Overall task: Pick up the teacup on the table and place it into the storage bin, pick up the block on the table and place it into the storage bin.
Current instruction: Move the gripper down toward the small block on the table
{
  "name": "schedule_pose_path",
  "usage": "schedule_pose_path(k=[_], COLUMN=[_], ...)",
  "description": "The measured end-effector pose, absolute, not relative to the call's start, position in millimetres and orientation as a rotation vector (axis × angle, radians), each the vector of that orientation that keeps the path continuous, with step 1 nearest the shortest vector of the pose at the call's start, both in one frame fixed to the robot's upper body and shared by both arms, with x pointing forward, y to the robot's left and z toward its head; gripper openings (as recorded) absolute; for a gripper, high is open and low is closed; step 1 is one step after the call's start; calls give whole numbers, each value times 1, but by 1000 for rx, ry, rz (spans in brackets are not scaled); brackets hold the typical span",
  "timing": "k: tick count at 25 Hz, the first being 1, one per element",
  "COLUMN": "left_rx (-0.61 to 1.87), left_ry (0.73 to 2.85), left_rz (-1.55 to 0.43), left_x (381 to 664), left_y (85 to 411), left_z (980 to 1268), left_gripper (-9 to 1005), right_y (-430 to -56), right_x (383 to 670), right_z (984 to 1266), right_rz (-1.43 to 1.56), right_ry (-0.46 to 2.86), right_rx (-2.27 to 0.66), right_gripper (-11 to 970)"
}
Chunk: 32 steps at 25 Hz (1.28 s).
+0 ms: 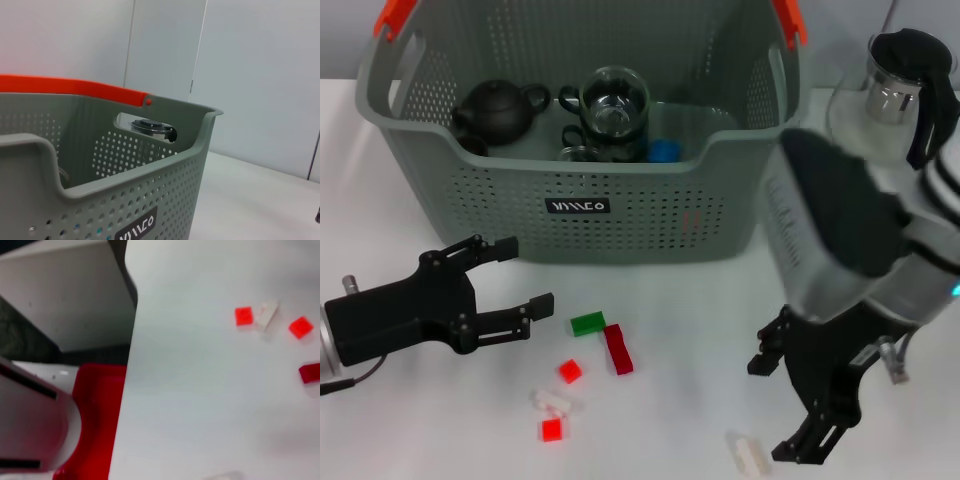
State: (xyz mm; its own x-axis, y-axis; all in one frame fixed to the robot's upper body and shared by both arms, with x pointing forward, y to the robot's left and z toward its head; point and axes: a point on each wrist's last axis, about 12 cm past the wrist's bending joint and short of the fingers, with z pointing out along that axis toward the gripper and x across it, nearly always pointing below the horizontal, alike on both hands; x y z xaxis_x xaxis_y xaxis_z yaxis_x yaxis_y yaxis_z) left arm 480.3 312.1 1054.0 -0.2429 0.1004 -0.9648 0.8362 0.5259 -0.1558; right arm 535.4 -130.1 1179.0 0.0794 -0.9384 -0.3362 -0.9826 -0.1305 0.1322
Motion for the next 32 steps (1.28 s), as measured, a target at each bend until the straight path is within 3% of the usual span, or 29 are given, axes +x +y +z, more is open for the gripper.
schedule_pose_path(k=[17,32], left_rx=[761,761], left_ry=[1694,1693], left_rz=[-843,-846], left_x=[476,475], left_y=[314,314], left_z=[1051,1051], left_gripper=[905,905], right_y=[-86,-75], right_x=[519,511], right_z=[1134,1115], right_rz=[278,184], right_ry=[1936,1869], right_rx=[-2423,-2462], right_gripper=[879,816])
